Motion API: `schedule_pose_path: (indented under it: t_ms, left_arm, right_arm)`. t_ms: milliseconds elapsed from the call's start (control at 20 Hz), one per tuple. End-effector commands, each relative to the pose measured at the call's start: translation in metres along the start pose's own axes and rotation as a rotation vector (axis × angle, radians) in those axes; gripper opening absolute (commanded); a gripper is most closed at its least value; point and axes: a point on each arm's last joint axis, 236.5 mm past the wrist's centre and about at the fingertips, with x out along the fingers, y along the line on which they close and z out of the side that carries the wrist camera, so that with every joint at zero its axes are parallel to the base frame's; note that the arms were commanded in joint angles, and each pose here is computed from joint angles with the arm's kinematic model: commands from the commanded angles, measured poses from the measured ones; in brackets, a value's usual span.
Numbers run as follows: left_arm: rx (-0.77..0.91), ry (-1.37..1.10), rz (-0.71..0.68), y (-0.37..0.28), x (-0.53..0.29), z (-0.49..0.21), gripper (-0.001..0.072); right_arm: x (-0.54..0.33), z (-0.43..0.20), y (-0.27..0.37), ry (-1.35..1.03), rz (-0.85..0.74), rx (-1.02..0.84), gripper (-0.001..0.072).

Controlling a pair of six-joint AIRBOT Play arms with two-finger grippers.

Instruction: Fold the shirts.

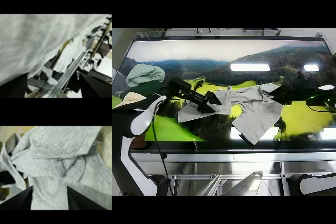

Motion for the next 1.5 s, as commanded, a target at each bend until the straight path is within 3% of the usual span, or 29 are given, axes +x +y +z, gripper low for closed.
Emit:
schedule_pose_path:
  t_ms: [0,250,600,800,850,1000,1200,1450]
  left_arm:
    - [0.031,0.071,0.210,0.016,0.030,-0.001,0.0669]
    - [0.099,0.090,0.369,0.015,0.033,-0.002,0.0668]
    - [0.164,0.298,0.314,-0.016,-0.027,-0.042,0.0705]
    - [0.217,0.133,0.397,-0.015,-0.095,-0.039,0.0705]
    - [0.199,0.110,0.438,-0.005,-0.112,-0.049,0.0705]
    - [0.099,0.051,0.525,0.042,-0.152,-0.087,0.0704]
    - [-0.126,-0.075,0.477,0.110,-0.171,-0.128,0.0704]
    - [-0.226,-0.130,0.436,0.165,-0.166,-0.130,0.0702]
  right_arm:
    - [0.013,0.003,0.004,-0.018,-0.015,-0.009,0.0487]
    - [0.021,0.001,-0.004,-0.008,0.001,0.040,0.0486]
    - [-0.032,-0.006,0.017,0.037,0.115,0.025,0.0480]
    - [-0.081,-0.039,-0.007,0.110,-0.006,0.082,0.0478]
    - [-0.089,-0.051,-0.019,0.115,-0.057,0.099,0.0438]
    - [-0.104,-0.082,-0.058,0.084,-0.193,0.221,0.0434]
    - [-0.095,-0.114,-0.081,0.059,-0.221,0.314,0.0435]
    - [-0.087,-0.114,-0.078,0.039,-0.193,0.319,0.0435]
